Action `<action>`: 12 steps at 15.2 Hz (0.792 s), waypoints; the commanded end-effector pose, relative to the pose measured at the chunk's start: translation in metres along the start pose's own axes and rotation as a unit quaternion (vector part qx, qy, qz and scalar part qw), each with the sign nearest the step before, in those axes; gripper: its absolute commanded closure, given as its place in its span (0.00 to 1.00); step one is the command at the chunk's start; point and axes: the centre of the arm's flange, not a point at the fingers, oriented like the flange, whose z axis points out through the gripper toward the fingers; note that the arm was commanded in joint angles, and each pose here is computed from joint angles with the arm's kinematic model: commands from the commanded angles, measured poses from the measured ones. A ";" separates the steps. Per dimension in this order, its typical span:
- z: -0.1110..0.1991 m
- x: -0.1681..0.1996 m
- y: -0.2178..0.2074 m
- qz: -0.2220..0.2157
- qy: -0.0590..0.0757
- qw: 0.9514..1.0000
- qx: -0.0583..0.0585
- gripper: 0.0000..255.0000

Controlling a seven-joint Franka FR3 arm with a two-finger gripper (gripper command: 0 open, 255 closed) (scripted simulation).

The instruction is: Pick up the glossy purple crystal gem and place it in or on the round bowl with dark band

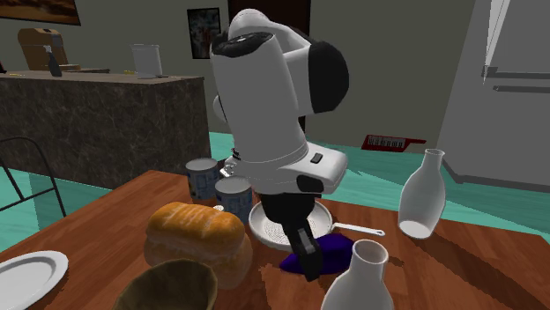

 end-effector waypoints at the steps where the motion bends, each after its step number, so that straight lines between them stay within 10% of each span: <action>1: -0.010 0.002 0.000 0.000 0.000 1.000 0.000 1.00; 12: -0.043 -0.123 -0.028 0.000 0.000 1.000 0.000 1.00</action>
